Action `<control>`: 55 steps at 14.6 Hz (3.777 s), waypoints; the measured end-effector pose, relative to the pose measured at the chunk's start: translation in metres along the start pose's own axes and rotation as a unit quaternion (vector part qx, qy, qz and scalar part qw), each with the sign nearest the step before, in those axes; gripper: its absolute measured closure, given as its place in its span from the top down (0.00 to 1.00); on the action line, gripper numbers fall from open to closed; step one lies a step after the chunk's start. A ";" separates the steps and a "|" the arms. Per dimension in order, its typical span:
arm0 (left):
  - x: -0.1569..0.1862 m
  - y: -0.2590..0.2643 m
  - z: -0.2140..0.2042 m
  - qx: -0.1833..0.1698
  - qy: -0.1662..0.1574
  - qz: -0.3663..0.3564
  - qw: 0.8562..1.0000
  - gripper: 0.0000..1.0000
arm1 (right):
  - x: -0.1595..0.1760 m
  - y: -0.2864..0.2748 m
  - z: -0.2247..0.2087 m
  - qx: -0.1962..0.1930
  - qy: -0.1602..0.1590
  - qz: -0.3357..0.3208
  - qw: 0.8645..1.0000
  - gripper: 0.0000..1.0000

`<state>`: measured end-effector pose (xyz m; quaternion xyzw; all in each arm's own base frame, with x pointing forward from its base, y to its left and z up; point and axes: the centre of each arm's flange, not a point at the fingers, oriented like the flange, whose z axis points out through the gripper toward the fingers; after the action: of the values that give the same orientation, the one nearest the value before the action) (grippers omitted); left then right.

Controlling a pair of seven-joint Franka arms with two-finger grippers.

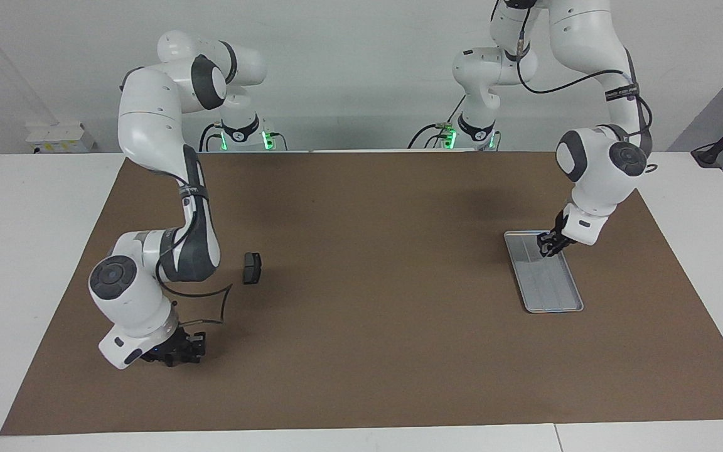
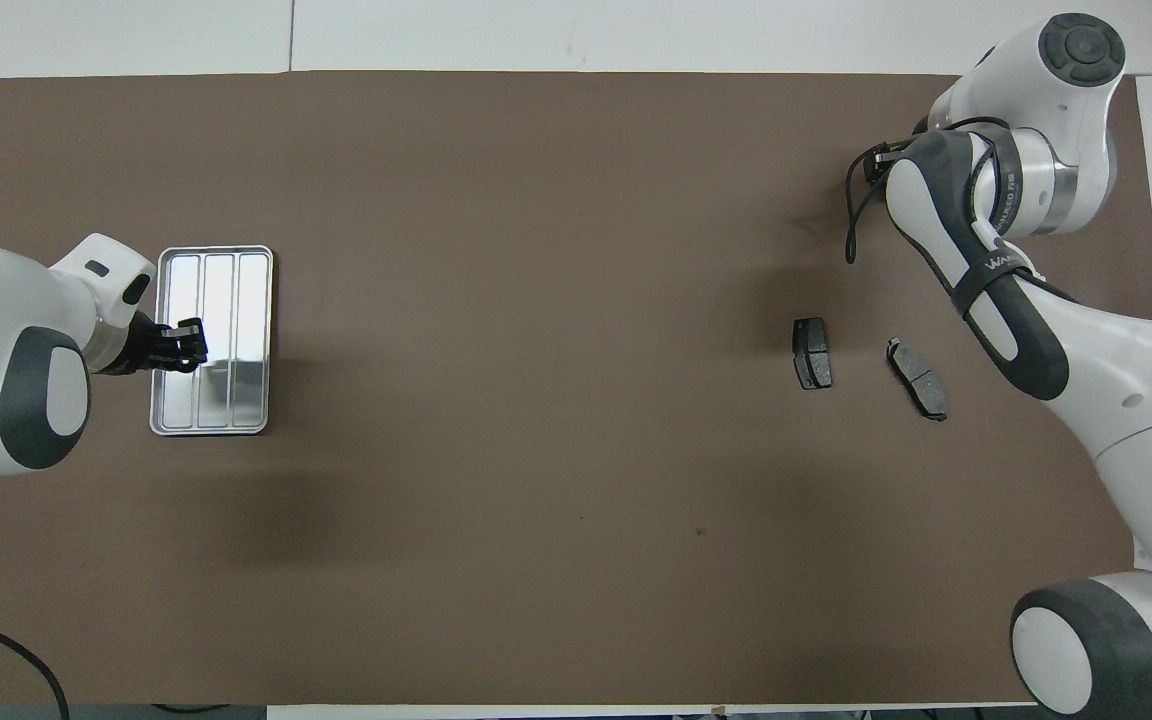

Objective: Pick bearing gear from pile to tray

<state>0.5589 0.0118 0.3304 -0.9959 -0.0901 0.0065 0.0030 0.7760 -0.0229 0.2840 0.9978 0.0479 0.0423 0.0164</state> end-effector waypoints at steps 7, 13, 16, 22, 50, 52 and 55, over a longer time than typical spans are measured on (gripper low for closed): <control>-0.013 0.001 0.019 0.002 -0.014 0.004 1.000 0.35 | 0.000 -0.002 -0.002 0.005 -0.001 -0.001 1.000 0.41; -0.020 0.001 0.031 0.001 -0.010 0.005 1.000 0.35 | 0.001 -0.003 -0.003 0.005 -0.001 -0.001 1.000 0.24; -0.021 0.002 0.031 0.001 -0.010 0.005 1.000 0.35 | -0.001 -0.011 -0.005 0.010 -0.021 -0.004 1.000 0.24; -0.019 0.003 0.028 0.000 -0.004 0.007 1.000 0.41 | 0.001 -0.154 -0.060 0.021 -0.044 0.102 0.994 0.24; 0.000 0.090 -0.044 -0.024 0.033 -0.067 0.997 1.00 | -0.092 -0.498 -0.029 0.033 0.003 0.357 0.934 0.50; 0.002 0.091 -0.047 -0.030 0.034 -0.074 0.996 1.00 | -0.088 -0.491 -0.030 0.024 0.005 0.353 0.935 0.70; 0.007 0.097 -0.056 -0.042 0.040 -0.091 0.994 1.00 | -0.069 -0.452 -0.061 0.010 0.005 0.320 0.947 1.00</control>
<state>0.5843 -0.0821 0.3852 -0.9822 -0.1808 -0.0372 -0.0349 0.6595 0.4214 0.3227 0.9606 -0.2733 0.0498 -0.0087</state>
